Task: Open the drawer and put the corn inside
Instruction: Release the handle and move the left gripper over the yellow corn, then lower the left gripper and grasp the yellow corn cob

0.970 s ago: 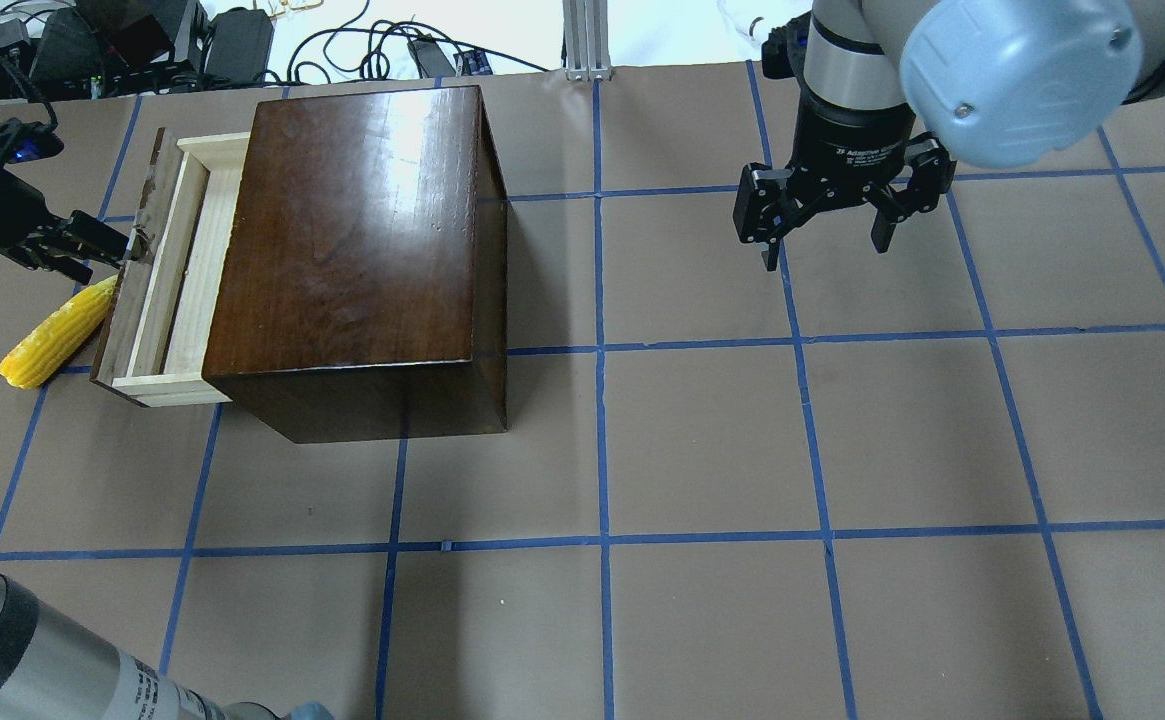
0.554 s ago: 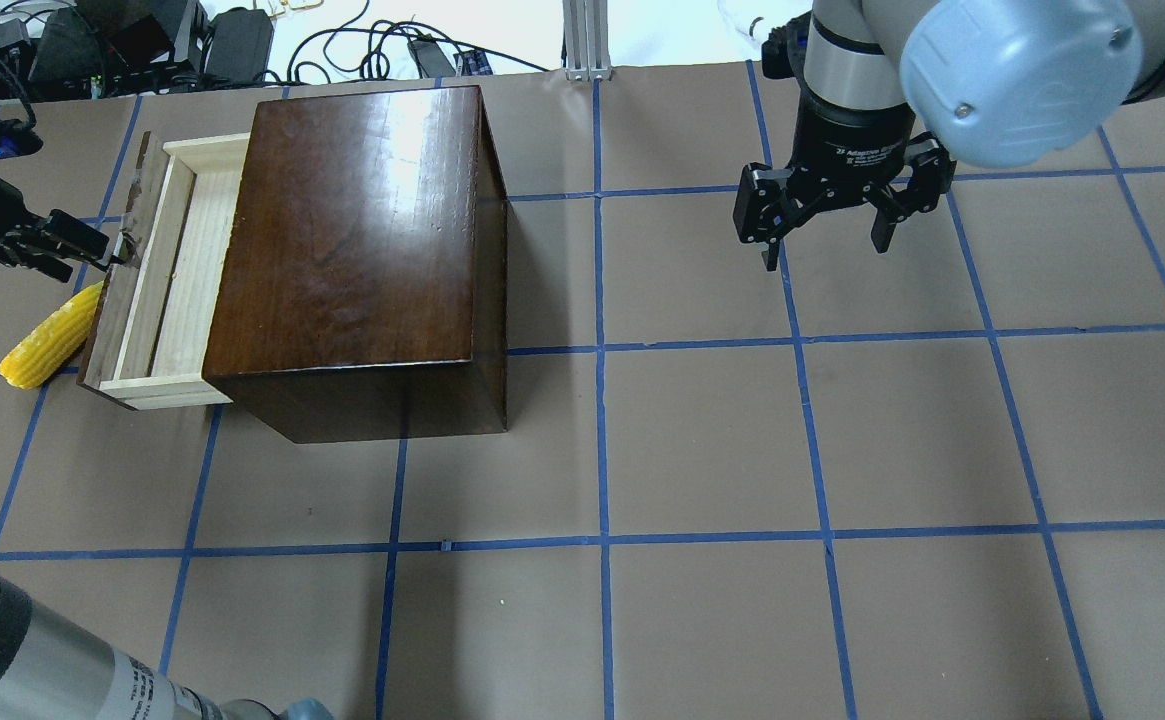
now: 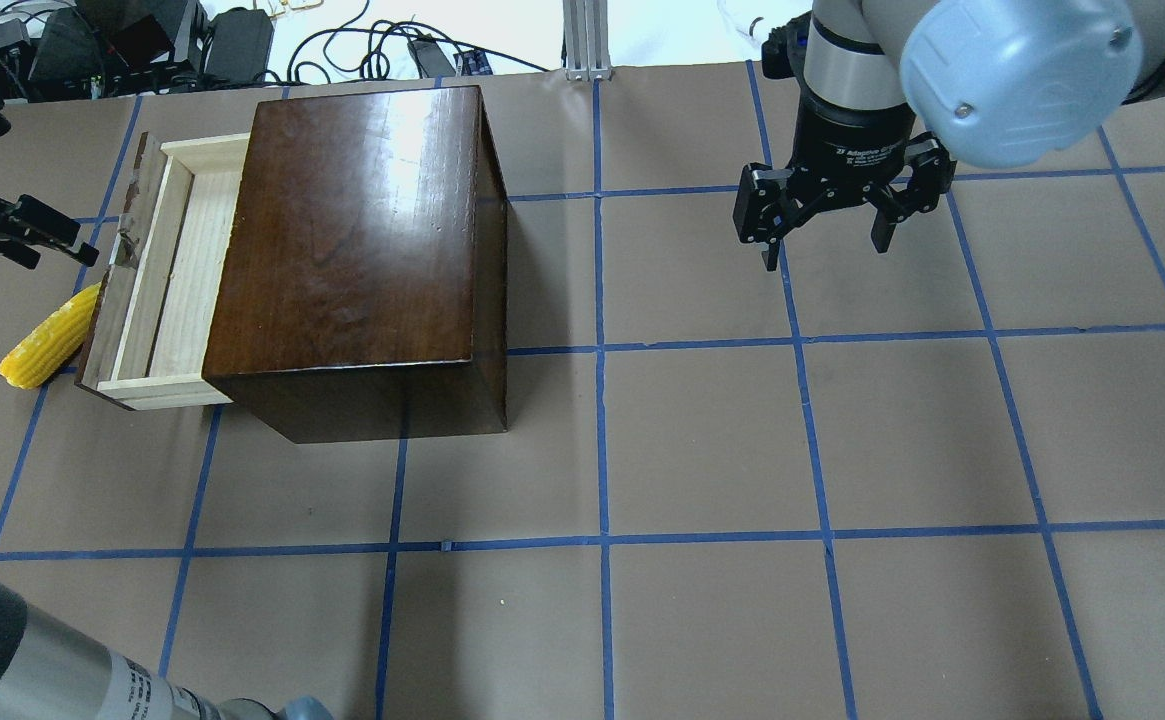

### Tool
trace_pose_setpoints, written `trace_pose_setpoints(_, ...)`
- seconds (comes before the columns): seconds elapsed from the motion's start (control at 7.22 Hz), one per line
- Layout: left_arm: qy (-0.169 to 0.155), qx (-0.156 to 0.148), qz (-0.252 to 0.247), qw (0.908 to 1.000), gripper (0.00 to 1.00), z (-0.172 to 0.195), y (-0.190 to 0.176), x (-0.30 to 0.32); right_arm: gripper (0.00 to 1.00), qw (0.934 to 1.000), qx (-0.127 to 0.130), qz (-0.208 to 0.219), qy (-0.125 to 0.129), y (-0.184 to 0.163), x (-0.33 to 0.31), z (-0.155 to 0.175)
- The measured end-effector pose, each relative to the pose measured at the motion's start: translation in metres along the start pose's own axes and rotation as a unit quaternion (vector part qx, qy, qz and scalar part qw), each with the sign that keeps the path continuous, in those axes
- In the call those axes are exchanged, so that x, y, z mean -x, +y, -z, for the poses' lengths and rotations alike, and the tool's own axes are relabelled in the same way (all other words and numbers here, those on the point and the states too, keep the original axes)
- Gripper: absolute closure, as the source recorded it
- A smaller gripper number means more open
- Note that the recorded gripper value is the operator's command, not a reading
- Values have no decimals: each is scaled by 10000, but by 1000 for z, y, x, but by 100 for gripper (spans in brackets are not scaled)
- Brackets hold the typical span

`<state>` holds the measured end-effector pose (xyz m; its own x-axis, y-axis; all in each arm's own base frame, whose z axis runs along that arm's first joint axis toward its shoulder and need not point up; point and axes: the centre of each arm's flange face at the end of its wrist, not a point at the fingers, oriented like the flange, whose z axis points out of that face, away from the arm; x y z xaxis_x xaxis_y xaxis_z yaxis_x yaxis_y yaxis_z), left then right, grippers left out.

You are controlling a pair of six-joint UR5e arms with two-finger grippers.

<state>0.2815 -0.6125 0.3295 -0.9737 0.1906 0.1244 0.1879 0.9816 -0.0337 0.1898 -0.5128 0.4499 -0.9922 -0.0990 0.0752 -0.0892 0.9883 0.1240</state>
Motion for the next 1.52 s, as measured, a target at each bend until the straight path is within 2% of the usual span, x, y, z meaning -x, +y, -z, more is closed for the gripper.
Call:
trace_pose_setpoints(0.14, -174, 78, -404, 9990, 0, 1, 3, 9, 0, 10000, 0, 0, 0, 0, 0, 0)
trace_pose_setpoints(0.42, -541, 289, -1367, 9887, 0, -9, 10, 25, 0, 10000, 0, 0, 0, 0, 0, 0)
trace_pose_setpoints(0.83, -676, 432, -2370, 9682, 0, -54, 27, 34, 0, 10000, 0, 0, 0, 0, 0, 0)
trace_pose_setpoints(1.11, -711, 458, -2838, 9552, 0, -85, 40, 48, 0, 10000, 0, 0, 0, 0, 0, 0)
trace_pose_setpoints(1.52, -598, 522, -3010, 9503, 0, -107, 46, 59, 0, 10000, 0, 0, 0, 0, 0, 0)
